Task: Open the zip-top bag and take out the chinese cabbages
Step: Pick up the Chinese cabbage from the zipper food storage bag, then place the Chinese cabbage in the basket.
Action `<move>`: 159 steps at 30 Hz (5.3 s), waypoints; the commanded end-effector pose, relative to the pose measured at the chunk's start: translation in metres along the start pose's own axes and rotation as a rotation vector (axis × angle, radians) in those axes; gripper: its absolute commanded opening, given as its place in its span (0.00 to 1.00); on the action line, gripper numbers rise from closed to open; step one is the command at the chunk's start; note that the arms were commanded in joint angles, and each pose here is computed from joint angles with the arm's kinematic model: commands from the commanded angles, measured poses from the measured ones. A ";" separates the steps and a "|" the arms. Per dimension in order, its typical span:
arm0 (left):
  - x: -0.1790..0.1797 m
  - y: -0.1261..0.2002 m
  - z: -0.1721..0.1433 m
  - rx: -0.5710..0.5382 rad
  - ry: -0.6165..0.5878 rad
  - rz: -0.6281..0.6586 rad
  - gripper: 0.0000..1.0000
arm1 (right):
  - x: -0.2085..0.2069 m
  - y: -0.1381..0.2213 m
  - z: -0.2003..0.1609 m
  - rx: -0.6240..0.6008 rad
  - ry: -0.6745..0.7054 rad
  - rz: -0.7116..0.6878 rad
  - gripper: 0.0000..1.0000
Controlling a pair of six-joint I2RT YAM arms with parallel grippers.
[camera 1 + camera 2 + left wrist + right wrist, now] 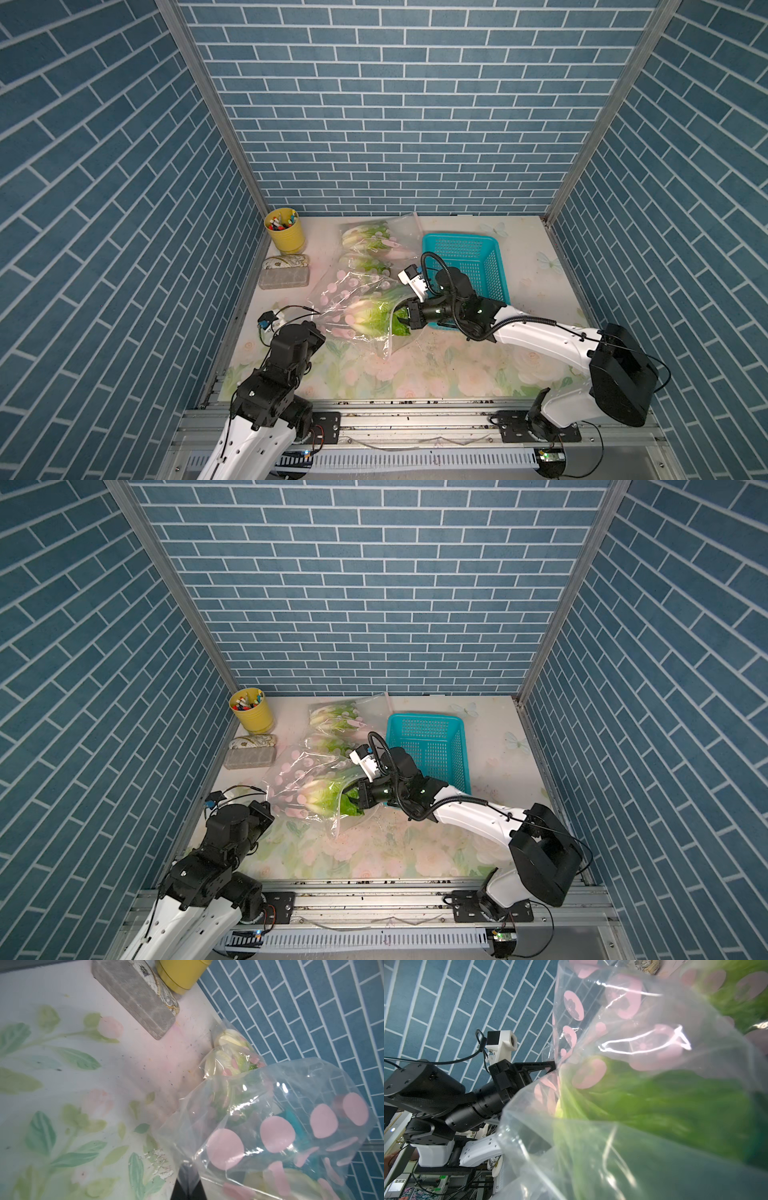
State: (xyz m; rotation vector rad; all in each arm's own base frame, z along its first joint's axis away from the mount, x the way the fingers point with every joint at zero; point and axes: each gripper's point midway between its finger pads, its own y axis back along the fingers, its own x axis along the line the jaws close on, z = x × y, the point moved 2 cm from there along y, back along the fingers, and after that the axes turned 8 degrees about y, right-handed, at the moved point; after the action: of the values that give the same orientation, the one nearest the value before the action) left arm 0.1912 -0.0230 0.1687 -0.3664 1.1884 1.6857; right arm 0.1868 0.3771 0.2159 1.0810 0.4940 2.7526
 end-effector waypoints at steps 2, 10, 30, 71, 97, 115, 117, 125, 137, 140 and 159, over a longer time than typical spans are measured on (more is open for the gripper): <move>0.054 0.020 0.026 -0.170 -0.052 0.255 0.00 | 0.003 0.009 0.003 -0.022 0.032 0.001 0.00; 0.095 0.050 0.042 -0.293 -0.036 0.393 0.00 | -0.018 0.006 0.003 -0.041 0.009 -0.023 0.00; -0.044 0.022 0.041 0.048 -0.511 0.234 1.00 | -0.059 -0.055 -0.031 0.197 -0.016 -0.034 0.00; 0.107 -0.093 -0.008 0.183 -0.122 0.614 0.00 | -0.049 0.044 -0.025 0.273 0.210 -0.536 0.00; 0.030 -0.068 0.013 0.223 -0.261 0.324 1.00 | -0.155 0.209 0.108 -0.420 -0.108 -1.271 0.00; -0.008 -0.050 0.012 0.273 -0.294 0.143 1.00 | -0.247 0.203 0.093 -0.561 -0.246 -1.084 0.00; -0.012 -0.050 0.012 0.281 -0.290 0.130 1.00 | -0.253 0.199 0.094 -0.568 -0.240 -1.071 0.00; -0.023 -0.046 0.011 0.308 -0.291 0.092 1.00 | -0.276 0.195 0.087 -0.556 -0.249 -1.101 0.00; -0.029 -0.047 0.006 0.347 -0.299 0.062 1.00 | -0.306 0.188 0.064 -0.494 -0.338 -1.130 0.19; -0.030 -0.047 0.003 0.360 -0.305 0.054 1.00 | -0.309 0.186 0.059 -0.476 -0.345 -1.124 0.41; -0.038 -0.049 -0.003 0.390 -0.353 0.071 1.00 | -0.287 0.197 0.034 -0.138 -0.494 -1.197 0.81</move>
State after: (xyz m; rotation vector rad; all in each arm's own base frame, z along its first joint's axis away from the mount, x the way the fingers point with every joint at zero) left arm 0.2476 -0.0445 0.1613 0.1958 1.2565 1.4575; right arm 0.4304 0.1356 0.1239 0.8745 0.5304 1.4516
